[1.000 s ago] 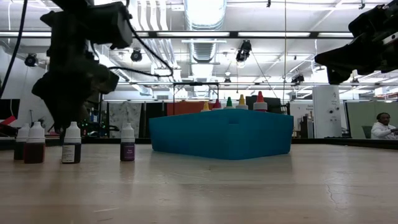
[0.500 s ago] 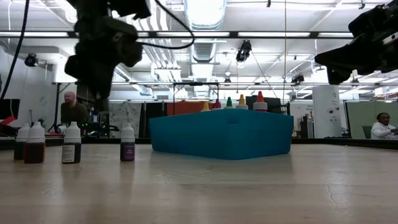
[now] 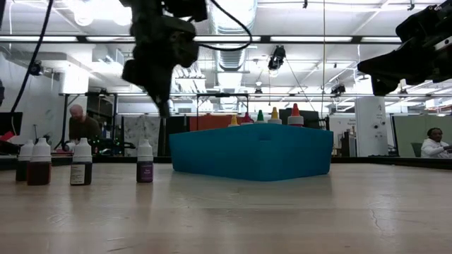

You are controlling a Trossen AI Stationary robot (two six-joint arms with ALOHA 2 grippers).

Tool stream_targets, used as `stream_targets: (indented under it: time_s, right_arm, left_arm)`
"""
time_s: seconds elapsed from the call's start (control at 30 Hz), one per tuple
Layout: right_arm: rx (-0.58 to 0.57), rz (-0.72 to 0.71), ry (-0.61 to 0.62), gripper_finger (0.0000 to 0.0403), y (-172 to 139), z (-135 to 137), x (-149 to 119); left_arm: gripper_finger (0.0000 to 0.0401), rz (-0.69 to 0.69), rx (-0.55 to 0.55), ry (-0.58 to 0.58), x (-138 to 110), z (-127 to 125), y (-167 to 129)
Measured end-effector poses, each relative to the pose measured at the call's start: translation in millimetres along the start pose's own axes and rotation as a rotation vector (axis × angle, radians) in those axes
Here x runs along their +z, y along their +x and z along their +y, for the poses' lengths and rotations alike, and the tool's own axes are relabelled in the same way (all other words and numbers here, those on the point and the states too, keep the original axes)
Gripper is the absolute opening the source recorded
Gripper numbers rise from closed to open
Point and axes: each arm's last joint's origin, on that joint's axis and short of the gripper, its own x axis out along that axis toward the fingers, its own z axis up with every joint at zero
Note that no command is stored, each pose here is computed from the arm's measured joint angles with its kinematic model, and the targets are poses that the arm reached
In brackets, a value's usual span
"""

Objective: Pick & Place food coloring
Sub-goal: Put the blue food coloring bottle into the blue bin

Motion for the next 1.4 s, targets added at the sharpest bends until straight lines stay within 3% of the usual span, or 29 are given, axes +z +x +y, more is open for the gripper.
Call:
stream_targets:
  time_s: [0.27, 0.57, 1.4]
  right_arm:
    - [0.000, 0.000, 0.000, 0.0009, 0.0, 0.0, 0.0]
    - [0.000, 0.000, 0.000, 0.0009, 0.0, 0.0, 0.0]
    - [0.000, 0.000, 0.002, 0.0009, 0.0, 0.0, 0.1]
  left_arm:
    - [0.0051, 0.006, 0.021, 0.082, 36.0, -8.0, -3.0]
    - [0.0051, 0.034, 0.046, 0.151, 66.2, -11.8, 14.6]
    - [0.0051, 0.075, 0.113, 0.154, 83.0, -2.2, 55.0]
